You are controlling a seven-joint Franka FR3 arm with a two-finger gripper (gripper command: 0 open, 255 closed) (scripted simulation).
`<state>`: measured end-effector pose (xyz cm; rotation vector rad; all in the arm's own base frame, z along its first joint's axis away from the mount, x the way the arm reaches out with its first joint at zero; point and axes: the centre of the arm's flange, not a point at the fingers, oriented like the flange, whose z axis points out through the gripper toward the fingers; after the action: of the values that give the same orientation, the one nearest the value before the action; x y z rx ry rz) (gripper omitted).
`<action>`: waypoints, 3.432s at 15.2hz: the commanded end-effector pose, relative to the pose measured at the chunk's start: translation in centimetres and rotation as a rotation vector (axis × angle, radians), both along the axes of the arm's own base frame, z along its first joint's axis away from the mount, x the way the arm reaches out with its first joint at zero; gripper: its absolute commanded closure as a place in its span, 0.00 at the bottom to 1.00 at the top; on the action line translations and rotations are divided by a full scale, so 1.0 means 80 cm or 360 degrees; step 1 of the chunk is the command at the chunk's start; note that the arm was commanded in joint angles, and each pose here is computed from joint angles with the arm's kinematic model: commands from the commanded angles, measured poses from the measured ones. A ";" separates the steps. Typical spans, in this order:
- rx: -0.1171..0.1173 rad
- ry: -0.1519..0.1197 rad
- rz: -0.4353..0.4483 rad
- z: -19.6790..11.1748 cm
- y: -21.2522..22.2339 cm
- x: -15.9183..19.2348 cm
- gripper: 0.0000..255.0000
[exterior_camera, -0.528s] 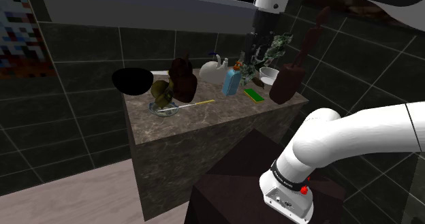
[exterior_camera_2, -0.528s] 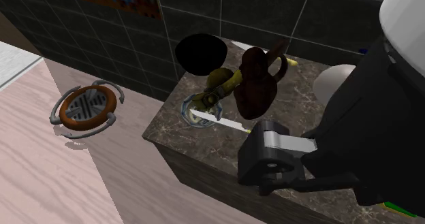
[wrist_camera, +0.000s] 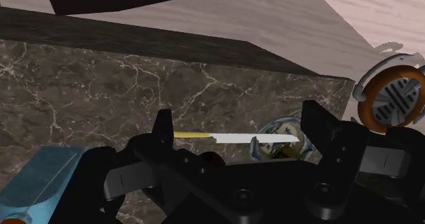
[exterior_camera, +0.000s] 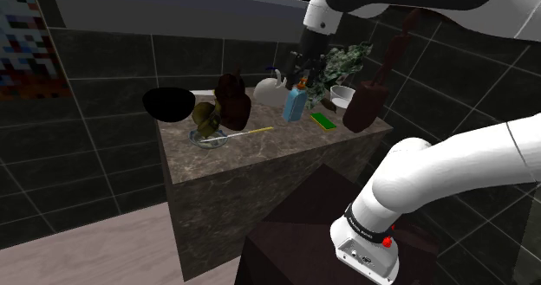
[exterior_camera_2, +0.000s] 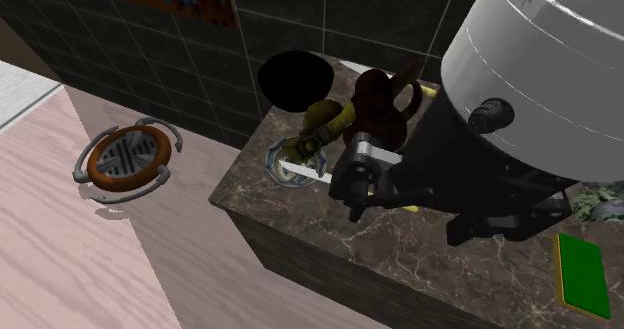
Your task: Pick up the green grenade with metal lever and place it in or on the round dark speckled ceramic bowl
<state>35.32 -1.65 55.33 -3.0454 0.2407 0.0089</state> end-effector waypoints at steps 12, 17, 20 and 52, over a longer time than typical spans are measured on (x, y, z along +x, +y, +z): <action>0.0351 -0.0138 -0.0432 -0.138 -0.003 0.144 0.00; 0.0486 -0.0189 -0.0597 -0.187 -0.007 0.202 0.00; 0.0566 -0.0221 -0.0695 -0.216 -0.011 0.237 0.00; 0.0717 -0.0279 -0.0881 -0.305 0.002 0.320 1.00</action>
<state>60.96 -1.48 30.76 -2.4251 0.9135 -0.2100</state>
